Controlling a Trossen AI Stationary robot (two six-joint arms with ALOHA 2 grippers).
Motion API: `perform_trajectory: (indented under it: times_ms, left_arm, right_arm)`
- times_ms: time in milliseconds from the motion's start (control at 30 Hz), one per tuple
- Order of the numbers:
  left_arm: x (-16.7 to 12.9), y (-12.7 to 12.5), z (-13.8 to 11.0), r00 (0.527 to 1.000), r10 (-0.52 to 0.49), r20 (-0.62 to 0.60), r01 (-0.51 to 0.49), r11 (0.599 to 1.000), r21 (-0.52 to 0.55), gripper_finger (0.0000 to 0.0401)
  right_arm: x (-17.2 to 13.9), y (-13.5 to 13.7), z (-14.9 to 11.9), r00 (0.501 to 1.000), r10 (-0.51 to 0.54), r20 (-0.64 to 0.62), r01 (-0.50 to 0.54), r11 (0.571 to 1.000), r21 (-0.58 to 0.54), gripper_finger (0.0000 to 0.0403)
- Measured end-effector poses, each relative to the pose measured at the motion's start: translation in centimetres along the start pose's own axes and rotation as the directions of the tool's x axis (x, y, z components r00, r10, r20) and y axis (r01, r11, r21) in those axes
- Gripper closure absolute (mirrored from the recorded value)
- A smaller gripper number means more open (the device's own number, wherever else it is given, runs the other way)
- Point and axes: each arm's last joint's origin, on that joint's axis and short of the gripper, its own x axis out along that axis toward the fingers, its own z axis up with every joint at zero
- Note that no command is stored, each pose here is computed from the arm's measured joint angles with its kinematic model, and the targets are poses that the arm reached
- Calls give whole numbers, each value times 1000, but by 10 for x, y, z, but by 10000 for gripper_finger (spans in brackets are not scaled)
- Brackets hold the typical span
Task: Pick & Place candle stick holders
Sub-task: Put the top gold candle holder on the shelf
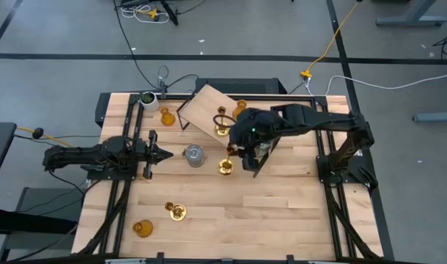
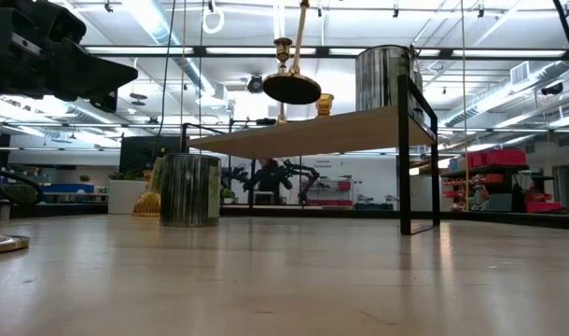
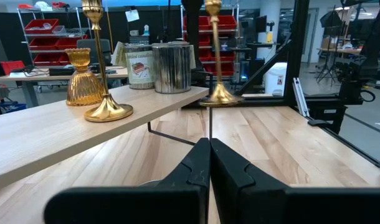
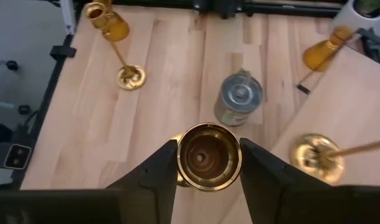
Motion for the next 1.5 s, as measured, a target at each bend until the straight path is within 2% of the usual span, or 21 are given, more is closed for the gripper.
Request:
perform_trajectory:
  times_ms: [300, 667, 1033, 1500]
  left_arm:
    - [0, 0, 0, 1000, 0, 0, 0, 1000, 0, 389]
    - [0, 0, 0, 1000, 0, 0, 0, 1000, 0, 389]
    - [0, 0, 0, 1000, 0, 0, 0, 1000, 0, 389]
    - [0, 0, 0, 1000, 0, 0, 0, 1000, 0, 389]
  right_arm:
    - [-10, -16, -2, 992, -119, -41, 120, 993, 23, 255]
    - [-21, -32, 0, 977, -208, -34, 210, 976, 60, 254]
    - [-24, -57, -9, 956, -273, -106, 286, 949, 134, 254]
    - [-26, -70, -14, 950, -279, -141, 303, 935, 186, 254]
